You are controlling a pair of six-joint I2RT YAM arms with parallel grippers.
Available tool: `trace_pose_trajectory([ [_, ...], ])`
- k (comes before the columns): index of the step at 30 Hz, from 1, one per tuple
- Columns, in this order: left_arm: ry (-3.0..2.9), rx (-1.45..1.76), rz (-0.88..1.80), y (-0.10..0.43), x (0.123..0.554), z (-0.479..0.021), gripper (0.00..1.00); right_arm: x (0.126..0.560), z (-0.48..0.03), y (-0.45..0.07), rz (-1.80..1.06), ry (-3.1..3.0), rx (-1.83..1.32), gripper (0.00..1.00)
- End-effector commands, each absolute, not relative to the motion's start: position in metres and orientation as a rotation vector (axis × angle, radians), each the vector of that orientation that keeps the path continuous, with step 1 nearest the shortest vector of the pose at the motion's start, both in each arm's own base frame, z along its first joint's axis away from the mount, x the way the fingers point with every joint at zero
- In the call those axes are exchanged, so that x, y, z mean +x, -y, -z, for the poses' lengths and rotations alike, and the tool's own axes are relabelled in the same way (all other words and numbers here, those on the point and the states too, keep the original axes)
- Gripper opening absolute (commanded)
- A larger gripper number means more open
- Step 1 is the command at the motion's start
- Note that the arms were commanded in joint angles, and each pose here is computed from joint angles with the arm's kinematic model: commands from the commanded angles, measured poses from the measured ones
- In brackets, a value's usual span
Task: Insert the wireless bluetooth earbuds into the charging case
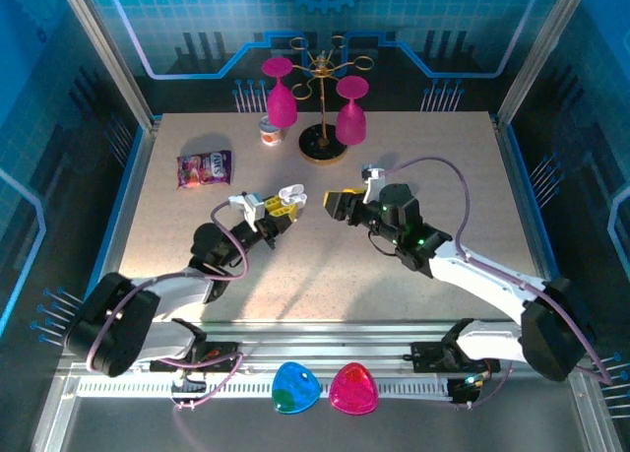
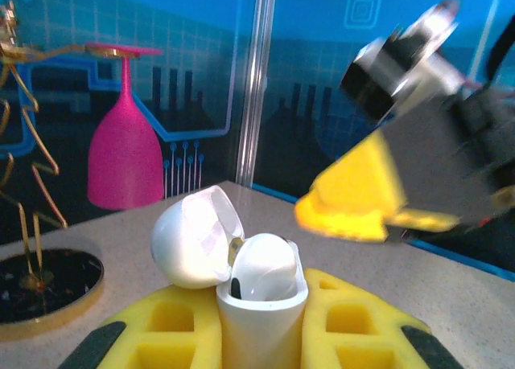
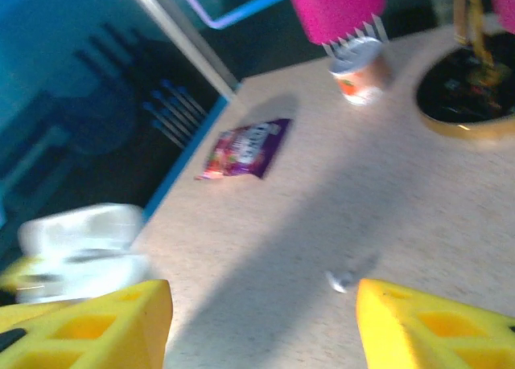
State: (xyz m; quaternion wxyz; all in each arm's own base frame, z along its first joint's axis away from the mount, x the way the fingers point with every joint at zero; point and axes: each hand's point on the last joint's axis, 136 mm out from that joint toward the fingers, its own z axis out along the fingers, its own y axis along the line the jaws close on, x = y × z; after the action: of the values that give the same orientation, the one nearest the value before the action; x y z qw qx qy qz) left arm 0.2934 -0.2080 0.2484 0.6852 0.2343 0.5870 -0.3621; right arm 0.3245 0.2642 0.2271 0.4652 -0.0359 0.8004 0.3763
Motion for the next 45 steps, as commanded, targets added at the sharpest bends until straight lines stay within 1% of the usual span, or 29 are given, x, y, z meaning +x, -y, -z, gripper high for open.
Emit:
trace_pose_trajectory([
  [1, -1.298, 0.537, 0.749, 0.200, 0.288, -0.256, 0.06, 0.337, -0.196, -0.266, -0.917, -2.065, -0.043, 0.59],
  [4, -1.278, 0.538, 0.748, 0.198, 0.281, -0.267, 0.05, 0.349, -0.165, -0.280, -0.899, -2.184, -0.091, 0.55],
  [10, -1.253, 0.552, 0.742, 0.194, 0.269, -0.282, 0.03, 0.367, -0.107, -0.321, -0.907, -2.394, -0.180, 0.50],
  [15, -1.251, 0.564, 0.745, 0.194, 0.263, -0.284, 0.03, 0.377, -0.076, -0.357, -0.894, -2.480, -0.272, 0.45],
  [22, -1.262, 0.568, 0.746, 0.194, 0.262, -0.280, 0.03, 0.393, -0.040, -0.384, -0.881, -2.561, -0.361, 0.45],
  [32, -1.268, 0.572, 0.757, 0.197, 0.265, -0.278, 0.03, 0.395, -0.015, -0.405, -0.900, -2.636, -0.539, 0.46],
  [34, -1.267, 0.572, 0.759, 0.197, 0.265, -0.278, 0.03, 0.393, -0.020, -0.408, -0.893, -2.638, -0.586, 0.46],
  [35, -1.268, 0.570, 0.760, 0.197, 0.265, -0.278, 0.03, 0.389, -0.006, -0.408, -0.870, -2.670, -0.607, 0.46],
  [36, -1.268, 0.570, 0.759, 0.196, 0.265, -0.278, 0.03, 0.387, -0.006, -0.407, -0.858, -2.677, -0.626, 0.46],
  [42, -1.273, 0.570, 0.762, 0.197, 0.265, -0.277, 0.03, 0.371, -0.010, -0.407, -0.781, -2.690, -0.782, 0.45],
  [45, -1.275, 0.569, 0.760, 0.196, 0.265, -0.276, 0.03, 0.357, -0.018, -0.415, -0.827, -2.658, -0.898, 0.45],
])
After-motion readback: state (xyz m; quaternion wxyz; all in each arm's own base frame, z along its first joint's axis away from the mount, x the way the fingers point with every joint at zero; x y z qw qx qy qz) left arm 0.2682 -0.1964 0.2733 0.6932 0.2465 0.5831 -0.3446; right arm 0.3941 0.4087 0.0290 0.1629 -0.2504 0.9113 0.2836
